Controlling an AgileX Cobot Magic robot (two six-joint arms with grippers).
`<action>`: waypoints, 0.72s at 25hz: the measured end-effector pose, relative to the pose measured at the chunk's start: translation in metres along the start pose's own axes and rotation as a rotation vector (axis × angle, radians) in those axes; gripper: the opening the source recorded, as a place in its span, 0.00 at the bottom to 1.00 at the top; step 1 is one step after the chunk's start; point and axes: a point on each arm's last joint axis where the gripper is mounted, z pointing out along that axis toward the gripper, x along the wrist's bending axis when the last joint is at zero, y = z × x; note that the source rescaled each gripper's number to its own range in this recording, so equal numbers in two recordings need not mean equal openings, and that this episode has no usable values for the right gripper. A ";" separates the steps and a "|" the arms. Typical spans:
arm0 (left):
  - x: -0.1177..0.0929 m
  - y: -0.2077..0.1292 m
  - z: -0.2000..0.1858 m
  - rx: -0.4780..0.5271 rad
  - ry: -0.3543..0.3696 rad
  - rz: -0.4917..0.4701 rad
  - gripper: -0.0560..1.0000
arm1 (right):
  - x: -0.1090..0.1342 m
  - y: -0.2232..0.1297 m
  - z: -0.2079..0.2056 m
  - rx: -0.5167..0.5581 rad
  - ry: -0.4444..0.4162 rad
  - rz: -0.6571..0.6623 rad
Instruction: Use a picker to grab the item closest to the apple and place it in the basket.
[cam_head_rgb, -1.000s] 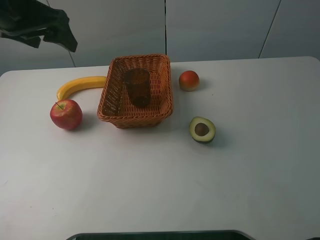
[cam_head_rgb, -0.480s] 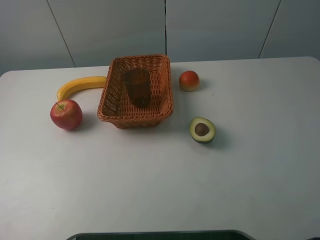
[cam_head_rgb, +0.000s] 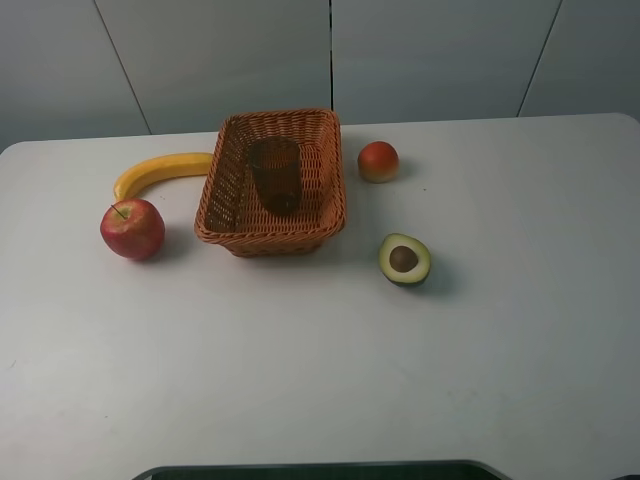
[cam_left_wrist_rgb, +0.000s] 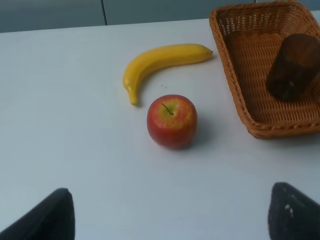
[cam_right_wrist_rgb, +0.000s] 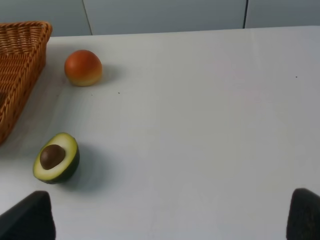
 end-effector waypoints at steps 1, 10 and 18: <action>0.001 -0.006 -0.002 -0.014 -0.001 -0.001 0.99 | 0.000 0.000 0.000 0.000 0.000 0.000; 0.005 -0.053 -0.006 -0.091 -0.017 0.003 0.99 | 0.000 0.000 0.000 0.000 0.000 0.000; 0.006 -0.063 0.004 -0.066 0.002 0.028 0.99 | 0.000 0.000 0.000 0.000 0.000 0.000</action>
